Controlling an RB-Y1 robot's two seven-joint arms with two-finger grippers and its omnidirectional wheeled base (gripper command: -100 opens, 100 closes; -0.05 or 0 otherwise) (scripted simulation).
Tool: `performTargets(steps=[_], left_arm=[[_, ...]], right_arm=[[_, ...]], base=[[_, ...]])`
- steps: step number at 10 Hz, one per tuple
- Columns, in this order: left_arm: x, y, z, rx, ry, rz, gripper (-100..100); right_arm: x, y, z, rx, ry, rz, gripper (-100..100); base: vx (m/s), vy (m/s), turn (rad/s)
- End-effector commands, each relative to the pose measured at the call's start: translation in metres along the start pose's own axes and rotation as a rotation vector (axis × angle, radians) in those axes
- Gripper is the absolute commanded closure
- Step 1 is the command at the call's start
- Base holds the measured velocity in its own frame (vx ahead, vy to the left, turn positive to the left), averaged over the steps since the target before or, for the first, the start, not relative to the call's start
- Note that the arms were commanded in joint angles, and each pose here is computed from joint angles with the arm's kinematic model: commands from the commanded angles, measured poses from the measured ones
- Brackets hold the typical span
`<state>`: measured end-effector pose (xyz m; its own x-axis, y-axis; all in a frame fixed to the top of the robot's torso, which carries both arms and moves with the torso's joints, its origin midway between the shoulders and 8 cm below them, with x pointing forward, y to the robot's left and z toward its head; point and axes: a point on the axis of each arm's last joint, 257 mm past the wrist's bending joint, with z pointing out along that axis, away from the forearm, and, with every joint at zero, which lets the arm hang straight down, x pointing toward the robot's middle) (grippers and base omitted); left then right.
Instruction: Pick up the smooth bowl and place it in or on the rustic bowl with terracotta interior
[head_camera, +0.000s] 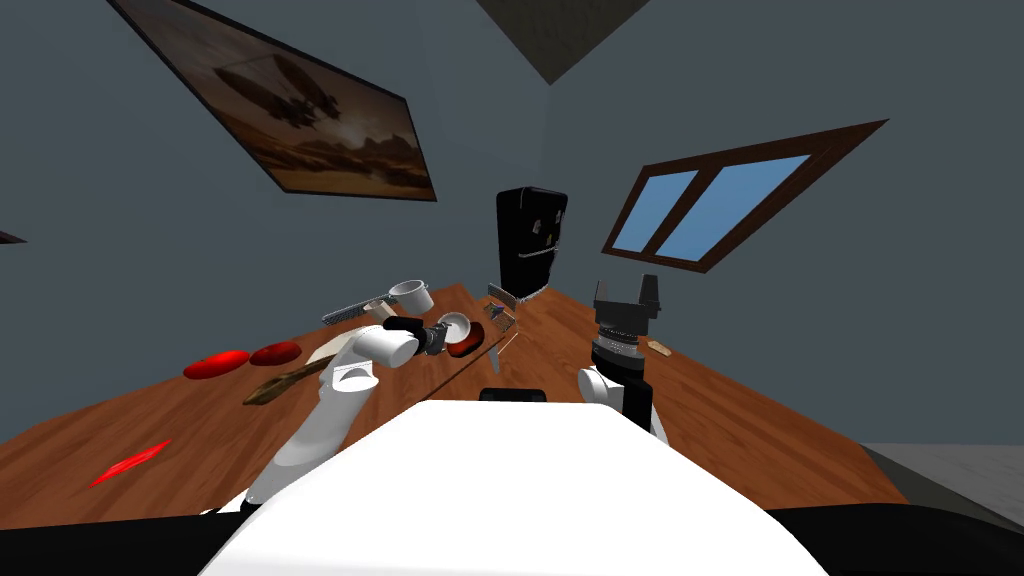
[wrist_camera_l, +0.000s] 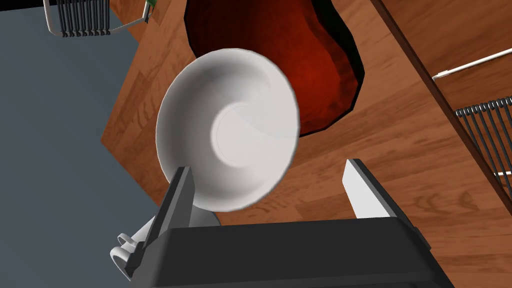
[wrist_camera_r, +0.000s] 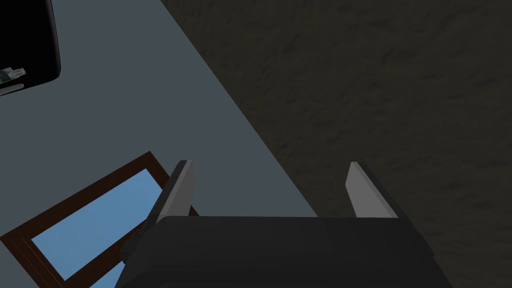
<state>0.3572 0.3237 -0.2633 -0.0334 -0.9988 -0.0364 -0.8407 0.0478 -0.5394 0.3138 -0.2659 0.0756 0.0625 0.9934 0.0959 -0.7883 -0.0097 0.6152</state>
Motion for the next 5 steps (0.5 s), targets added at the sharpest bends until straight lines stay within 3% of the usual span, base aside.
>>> performTargets(steps=[1, 5], left_arm=[[0.0, 0.0, 0.0, 0.0, 0.0, 0.0, 0], [0.0, 0.0, 0.0, 0.0, 0.0, 0.0, 0]], right_arm=[[0.0, 0.0, 0.0, 0.0, 0.0, 0.0, 0], [0.0, 0.0, 0.0, 0.0, 0.0, 0.0, 0]], base=[[0.0, 0.0, 0.0], [0.0, 0.0, 0.0]])
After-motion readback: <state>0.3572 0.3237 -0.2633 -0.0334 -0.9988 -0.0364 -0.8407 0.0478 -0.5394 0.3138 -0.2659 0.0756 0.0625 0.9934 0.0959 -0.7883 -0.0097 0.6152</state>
